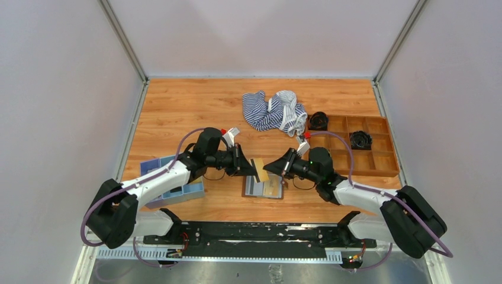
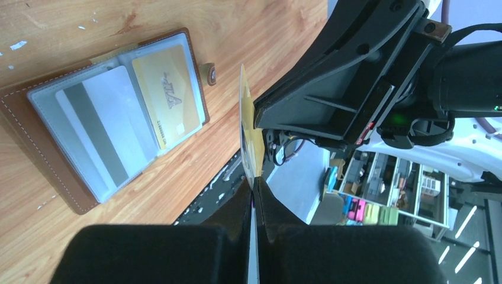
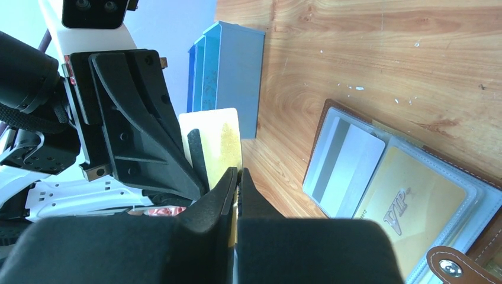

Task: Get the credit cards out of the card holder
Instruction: Place the credit card in the storage box.

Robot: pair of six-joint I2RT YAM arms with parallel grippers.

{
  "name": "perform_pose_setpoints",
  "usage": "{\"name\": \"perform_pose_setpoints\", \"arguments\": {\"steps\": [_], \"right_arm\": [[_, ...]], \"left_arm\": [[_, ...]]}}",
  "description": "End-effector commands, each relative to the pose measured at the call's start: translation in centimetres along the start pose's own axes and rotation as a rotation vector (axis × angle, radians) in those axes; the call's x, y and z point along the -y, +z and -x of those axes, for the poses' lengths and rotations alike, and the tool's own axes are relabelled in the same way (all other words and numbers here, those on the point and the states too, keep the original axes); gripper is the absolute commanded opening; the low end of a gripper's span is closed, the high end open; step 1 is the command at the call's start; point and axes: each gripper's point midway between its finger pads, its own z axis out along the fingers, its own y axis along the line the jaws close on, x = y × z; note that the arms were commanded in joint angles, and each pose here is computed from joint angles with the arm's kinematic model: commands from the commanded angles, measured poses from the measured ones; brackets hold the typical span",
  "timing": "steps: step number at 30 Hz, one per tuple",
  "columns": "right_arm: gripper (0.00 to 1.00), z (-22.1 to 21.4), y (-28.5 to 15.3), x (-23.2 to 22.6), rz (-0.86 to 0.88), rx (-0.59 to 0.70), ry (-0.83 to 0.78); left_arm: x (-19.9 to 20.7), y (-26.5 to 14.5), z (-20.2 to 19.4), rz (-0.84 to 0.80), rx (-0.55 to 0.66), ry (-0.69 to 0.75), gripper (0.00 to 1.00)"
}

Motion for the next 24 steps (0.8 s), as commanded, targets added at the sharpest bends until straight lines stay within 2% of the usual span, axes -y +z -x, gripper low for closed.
{"name": "perform_pose_setpoints", "arguments": {"steps": [1,4,5,7,8,10,11,15,19,24], "right_arm": [[0.0,-0.8,-0.1,-1.2,0.061,-0.041,-0.02],[0.0,-0.8,-0.2,-1.4,0.059,-0.053,-0.041],[0.07,-0.9,-0.3,-1.4,0.05,-0.066,-0.057],[0.4,-0.7,-0.4,-1.6,0.025,-0.079,-0.087],[0.54,-0.6,-0.6,-1.3,0.0,-0.076,-0.095],[0.67,-0.3,-1.3,-0.4,-0.069,-0.065,-0.115],[0.69,-0.1,-1.7,0.1,-0.104,-0.052,-0.123],[0.7,1.4,-3.4,1.7,-0.202,0.026,-0.149],[0.7,2.4,-4.8,2.6,-0.242,0.086,-0.151],[0.7,2.4,-5.2,3.0,-0.248,0.086,-0.141]], "left_arm": [[2.9,-0.1,1.3,-0.08,0.037,0.042,0.0],[2.9,-0.2,1.7,-0.077,0.051,0.037,0.0],[2.8,-0.3,1.8,-0.075,0.057,0.034,0.0],[2.6,-0.7,2.0,-0.069,0.065,0.032,0.0],[2.1,-0.9,2.1,-0.04,0.065,0.029,0.0],[0.2,-2.1,3.0,0.153,0.091,0.067,0.0],[-1.5,-3.1,2.2,0.266,0.053,0.082,0.0],[-3.2,-8.4,4.6,0.607,0.129,0.205,0.0],[-4.7,-13.1,5.8,0.86,0.185,0.252,0.0],[-8.4,-18.7,6.5,1.224,0.214,0.252,0.0]]}}
